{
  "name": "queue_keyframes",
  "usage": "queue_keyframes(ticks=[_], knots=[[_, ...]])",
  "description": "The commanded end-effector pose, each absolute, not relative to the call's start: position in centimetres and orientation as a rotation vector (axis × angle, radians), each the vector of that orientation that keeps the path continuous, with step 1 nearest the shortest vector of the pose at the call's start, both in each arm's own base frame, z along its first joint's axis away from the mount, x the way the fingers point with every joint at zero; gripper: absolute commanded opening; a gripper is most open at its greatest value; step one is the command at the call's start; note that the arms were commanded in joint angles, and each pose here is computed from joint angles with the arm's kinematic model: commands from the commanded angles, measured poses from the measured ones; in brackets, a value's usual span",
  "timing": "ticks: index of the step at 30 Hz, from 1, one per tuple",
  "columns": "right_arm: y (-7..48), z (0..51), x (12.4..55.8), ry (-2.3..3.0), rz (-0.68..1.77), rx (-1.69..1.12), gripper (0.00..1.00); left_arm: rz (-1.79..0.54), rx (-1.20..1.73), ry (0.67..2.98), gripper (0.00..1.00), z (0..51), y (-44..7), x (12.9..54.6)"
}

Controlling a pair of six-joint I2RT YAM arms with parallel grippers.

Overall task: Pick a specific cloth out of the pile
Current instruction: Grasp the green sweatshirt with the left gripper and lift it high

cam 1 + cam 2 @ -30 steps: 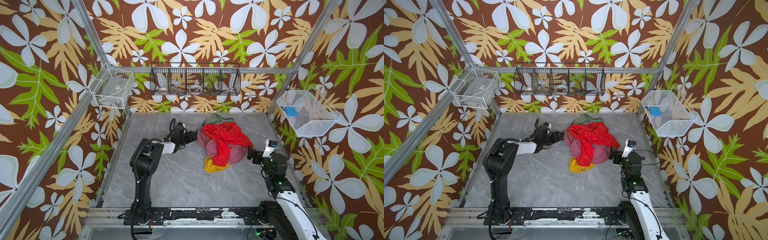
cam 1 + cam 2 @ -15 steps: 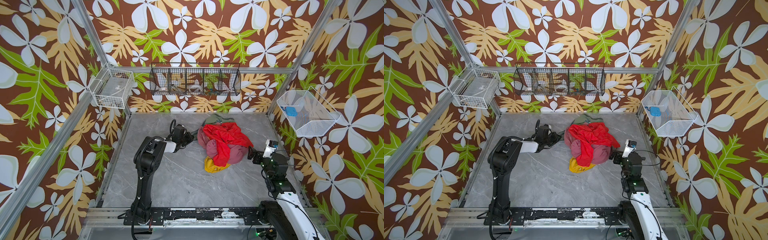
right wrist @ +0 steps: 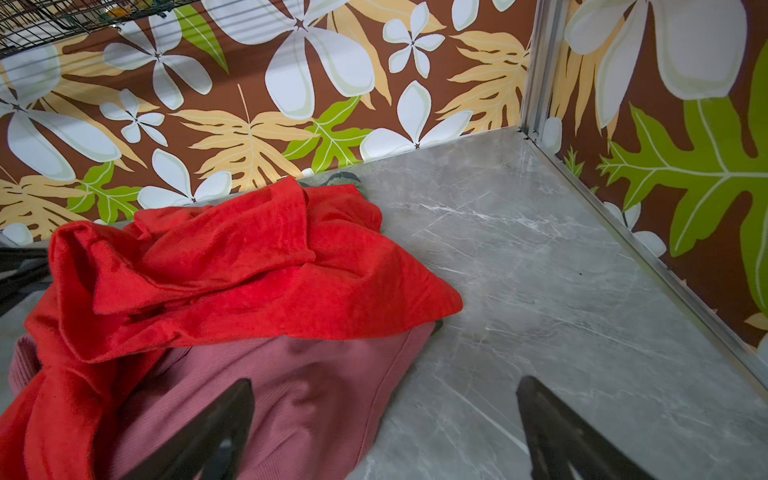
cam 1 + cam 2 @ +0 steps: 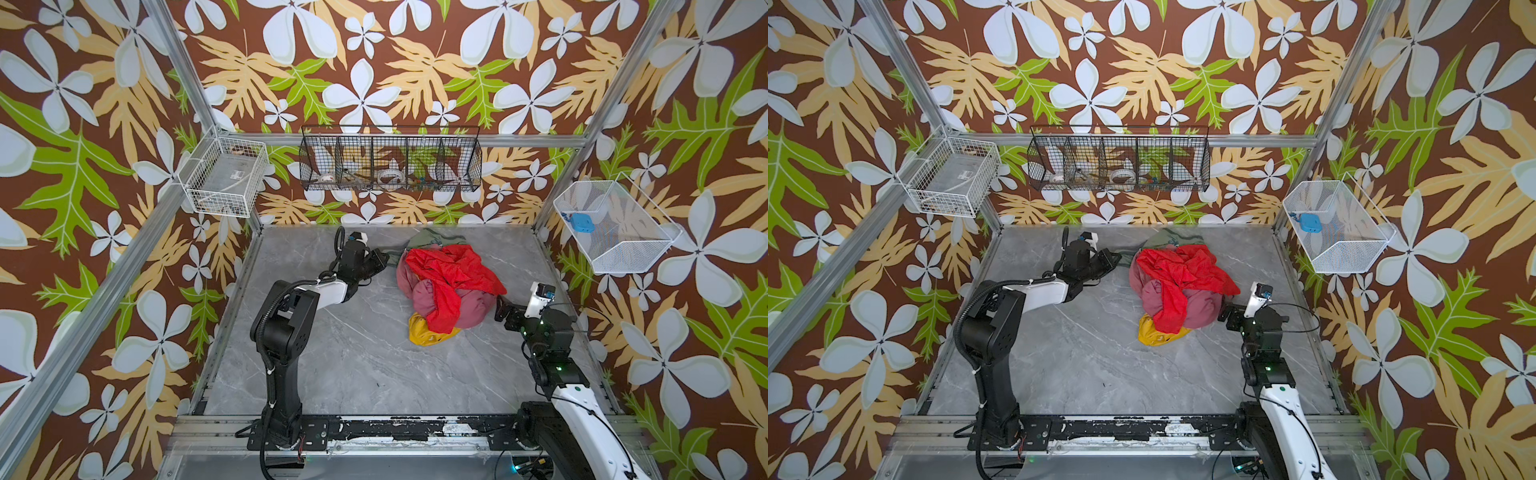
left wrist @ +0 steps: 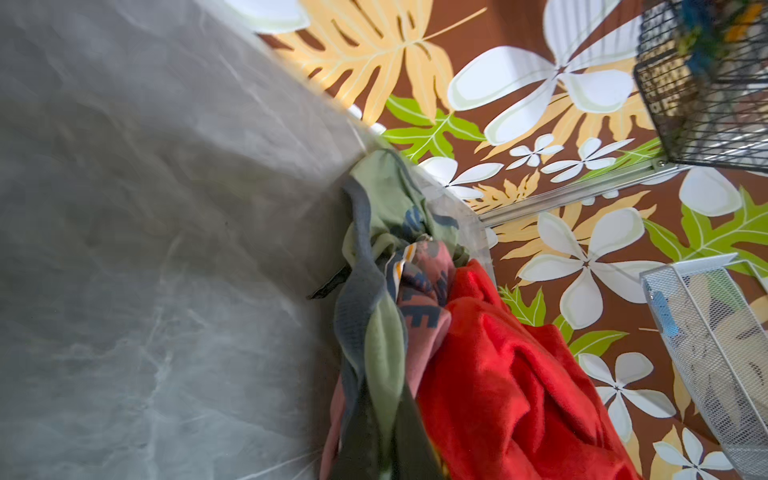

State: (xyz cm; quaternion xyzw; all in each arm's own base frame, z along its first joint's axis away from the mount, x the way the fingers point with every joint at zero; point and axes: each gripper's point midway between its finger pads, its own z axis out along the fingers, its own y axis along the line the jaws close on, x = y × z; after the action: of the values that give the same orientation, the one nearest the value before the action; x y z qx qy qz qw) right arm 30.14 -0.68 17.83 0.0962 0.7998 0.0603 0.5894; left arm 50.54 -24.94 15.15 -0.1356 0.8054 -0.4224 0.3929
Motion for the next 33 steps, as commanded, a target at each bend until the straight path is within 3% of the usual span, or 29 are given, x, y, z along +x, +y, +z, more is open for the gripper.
queue_keyframes(ticks=[1, 16, 33], knots=[[-0.7, 18.3, 30.3, 1.833, 0.150, 0.232, 0.98, -1.038, -0.279, 1.962, 0.00, 18.7, -24.8, 51.3], [-0.1, 16.0, 30.8, 1.879, 0.219, 0.264, 0.98, -1.066, 0.072, 1.795, 0.00, 31.8, -29.6, 53.3], [-0.8, 14.4, 30.4, 1.919, 0.186, 0.315, 0.98, -1.297, 0.188, 1.440, 0.00, 46.0, -32.5, 53.1]])
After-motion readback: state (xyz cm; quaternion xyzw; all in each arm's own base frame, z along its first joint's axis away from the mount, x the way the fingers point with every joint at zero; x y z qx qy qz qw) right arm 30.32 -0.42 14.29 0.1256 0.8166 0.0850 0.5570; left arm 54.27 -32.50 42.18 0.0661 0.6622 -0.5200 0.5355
